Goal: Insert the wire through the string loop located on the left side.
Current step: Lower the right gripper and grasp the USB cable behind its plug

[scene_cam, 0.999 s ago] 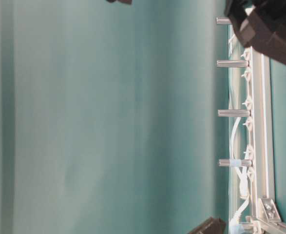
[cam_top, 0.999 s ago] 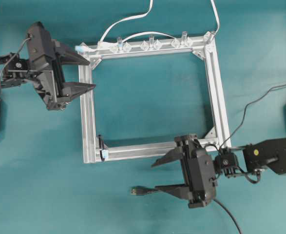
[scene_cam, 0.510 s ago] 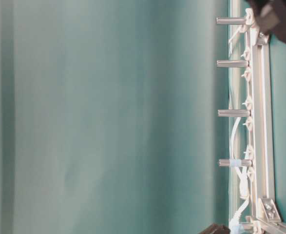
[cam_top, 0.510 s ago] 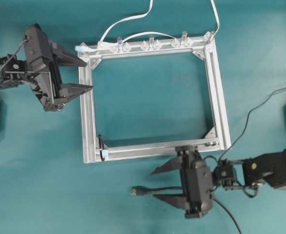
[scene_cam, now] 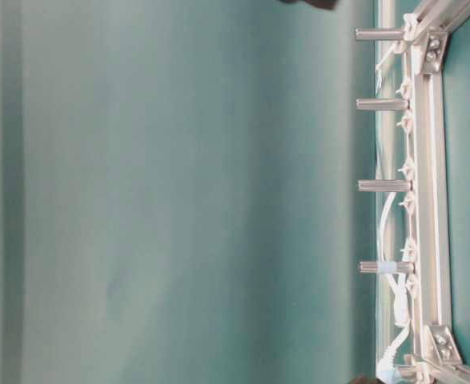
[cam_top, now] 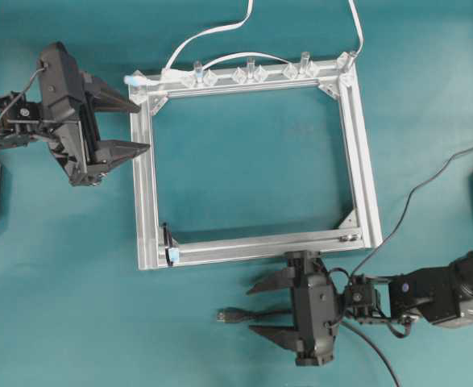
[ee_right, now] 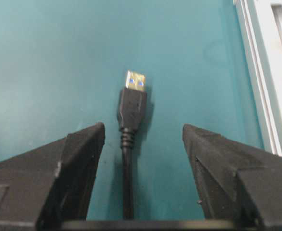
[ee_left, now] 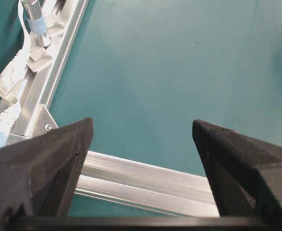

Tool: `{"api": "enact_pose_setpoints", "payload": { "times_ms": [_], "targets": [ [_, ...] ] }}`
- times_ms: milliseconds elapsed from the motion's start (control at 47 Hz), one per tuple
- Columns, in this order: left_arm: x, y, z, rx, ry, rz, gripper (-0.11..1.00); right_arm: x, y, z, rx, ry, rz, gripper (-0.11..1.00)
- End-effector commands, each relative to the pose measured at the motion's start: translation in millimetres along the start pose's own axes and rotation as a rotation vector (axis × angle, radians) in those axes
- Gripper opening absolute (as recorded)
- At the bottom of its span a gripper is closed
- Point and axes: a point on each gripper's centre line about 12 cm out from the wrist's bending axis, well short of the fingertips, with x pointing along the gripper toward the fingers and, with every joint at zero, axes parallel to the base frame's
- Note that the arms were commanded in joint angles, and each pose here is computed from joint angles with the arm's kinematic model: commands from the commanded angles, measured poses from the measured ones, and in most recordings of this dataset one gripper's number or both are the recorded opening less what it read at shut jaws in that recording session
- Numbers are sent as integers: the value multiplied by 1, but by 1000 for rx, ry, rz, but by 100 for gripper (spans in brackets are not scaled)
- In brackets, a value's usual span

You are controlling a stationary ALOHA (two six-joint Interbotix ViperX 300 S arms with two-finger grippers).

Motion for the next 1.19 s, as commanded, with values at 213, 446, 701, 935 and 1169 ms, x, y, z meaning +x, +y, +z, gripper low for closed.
{"api": "enact_pose_setpoints", "payload": {
  "times_ms": [213,446,701,935,1169],
  "targets": [
    [-1,-1,6,-3,-23,-5,88,-2,11,-3,3,12,19,69],
    [-1,-1,6,-5,-24,-5,88,-1,11,-9,4,51,19,69],
    [-1,-2,7,-5,-24,-5,88,0,9,-13,12,61,6,57],
    [-1,-2,7,-5,-21,-5,88,0,5,-21,-4,89,-13,8],
    [-1,-2,8,-8,-24,-5,88,1,6,-18,-3,82,-12,7]
  ]
}}
